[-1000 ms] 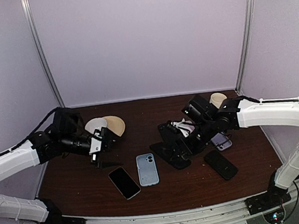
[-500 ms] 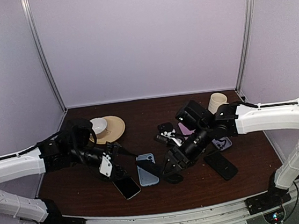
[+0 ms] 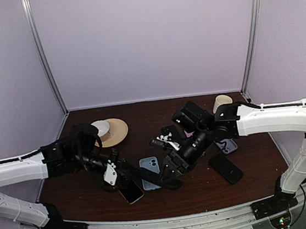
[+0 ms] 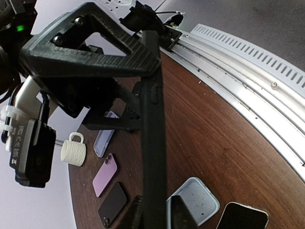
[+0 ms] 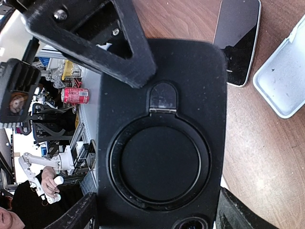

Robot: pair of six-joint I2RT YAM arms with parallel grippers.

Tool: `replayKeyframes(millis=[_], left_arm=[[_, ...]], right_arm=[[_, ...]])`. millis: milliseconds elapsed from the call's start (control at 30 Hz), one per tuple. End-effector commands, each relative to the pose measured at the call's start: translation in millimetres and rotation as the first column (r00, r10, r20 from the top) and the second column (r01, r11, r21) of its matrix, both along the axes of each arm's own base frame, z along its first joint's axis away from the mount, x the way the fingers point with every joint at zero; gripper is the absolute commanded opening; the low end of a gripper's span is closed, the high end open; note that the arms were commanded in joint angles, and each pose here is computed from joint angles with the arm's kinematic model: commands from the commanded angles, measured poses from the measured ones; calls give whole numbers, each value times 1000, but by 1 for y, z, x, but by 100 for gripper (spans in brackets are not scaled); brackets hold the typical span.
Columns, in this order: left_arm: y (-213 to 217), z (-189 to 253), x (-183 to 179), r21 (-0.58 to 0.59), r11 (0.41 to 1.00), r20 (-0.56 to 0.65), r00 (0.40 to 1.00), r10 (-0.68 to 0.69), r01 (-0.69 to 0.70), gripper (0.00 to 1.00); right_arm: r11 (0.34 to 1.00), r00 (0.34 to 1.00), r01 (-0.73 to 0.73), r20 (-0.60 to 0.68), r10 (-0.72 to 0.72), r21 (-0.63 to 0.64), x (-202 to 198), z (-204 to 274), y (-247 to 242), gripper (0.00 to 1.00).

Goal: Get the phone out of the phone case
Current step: Pass from the right arm to the left

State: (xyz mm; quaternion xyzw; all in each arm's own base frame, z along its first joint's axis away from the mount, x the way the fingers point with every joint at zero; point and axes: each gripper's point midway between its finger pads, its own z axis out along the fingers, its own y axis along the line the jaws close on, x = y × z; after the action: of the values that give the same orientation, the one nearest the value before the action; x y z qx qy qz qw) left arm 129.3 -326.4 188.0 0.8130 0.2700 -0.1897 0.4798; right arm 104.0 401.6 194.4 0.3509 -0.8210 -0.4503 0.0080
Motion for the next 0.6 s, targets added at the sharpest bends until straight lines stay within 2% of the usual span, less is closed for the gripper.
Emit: replayKeyframes(millis=[0, 33, 100, 233, 333, 400, 567], left_arm=[[-1, -5, -4, 19, 1000, 5, 1000, -20, 20, 9], [-1, -4, -3, 19, 1000, 11, 1000, -14, 14, 1], [-1, -2, 0, 18, 1000, 18, 1000, 1, -1, 0], [-1, 3, 6, 11, 998, -9, 998, 57, -56, 0], [-3, 13, 18, 14, 991, -56, 989, 134, -133, 0], [-3, 22, 28, 2, 984, -95, 980, 178, -178, 0], [2, 48, 55, -66, 954, -216, 937, 273, -293, 0]], right_arm=[[995, 998, -44, 47, 40, 95, 1, 27, 13, 55], [994, 998, -44, 49, 40, 96, 1, 28, 13, 55], [994, 997, -40, 68, 33, 100, 3, 31, 13, 57], [998, 980, 24, 196, -36, 63, 21, 36, 4, 85], [996, 938, 73, 336, -87, 52, 40, 50, -12, 95], [993, 898, 91, 424, -115, 78, 49, 65, -23, 99], [987, 753, 135, 638, -160, 88, 68, 81, -54, 100]])
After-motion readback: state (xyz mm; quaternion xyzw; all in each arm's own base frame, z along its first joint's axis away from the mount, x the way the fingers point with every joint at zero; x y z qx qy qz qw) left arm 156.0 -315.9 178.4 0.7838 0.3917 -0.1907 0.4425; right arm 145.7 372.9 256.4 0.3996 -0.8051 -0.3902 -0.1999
